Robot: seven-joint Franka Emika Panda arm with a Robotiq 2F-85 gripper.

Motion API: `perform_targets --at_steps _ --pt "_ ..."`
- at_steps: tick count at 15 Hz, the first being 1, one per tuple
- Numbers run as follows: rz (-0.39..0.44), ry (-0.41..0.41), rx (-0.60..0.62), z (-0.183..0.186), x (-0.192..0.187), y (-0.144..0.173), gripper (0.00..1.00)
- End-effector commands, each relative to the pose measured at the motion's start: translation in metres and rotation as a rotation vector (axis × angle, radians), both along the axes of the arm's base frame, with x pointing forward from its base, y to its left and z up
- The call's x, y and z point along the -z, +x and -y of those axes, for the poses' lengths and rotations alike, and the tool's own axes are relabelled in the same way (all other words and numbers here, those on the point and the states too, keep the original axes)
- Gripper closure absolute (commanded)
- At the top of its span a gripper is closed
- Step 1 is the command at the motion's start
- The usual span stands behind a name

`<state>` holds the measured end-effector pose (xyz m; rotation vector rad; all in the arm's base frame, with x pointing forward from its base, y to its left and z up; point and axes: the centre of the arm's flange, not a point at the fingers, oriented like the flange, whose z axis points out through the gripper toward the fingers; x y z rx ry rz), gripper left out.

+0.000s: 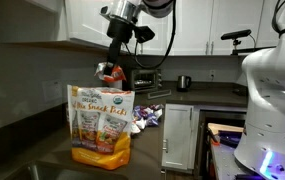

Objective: Put one sachet in the snack bag

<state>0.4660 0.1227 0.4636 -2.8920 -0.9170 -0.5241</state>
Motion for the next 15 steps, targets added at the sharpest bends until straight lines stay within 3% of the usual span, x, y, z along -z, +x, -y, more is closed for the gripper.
perform_targets --at_steps 1,11,15 --pt "0.018 0.008 0.003 -0.004 0.011 0.008 0.04" --pt "0.147 -0.001 -0.004 -0.009 0.055 0.022 0.0" --pt "0.125 0.008 0.004 -0.006 0.067 0.028 0.0"
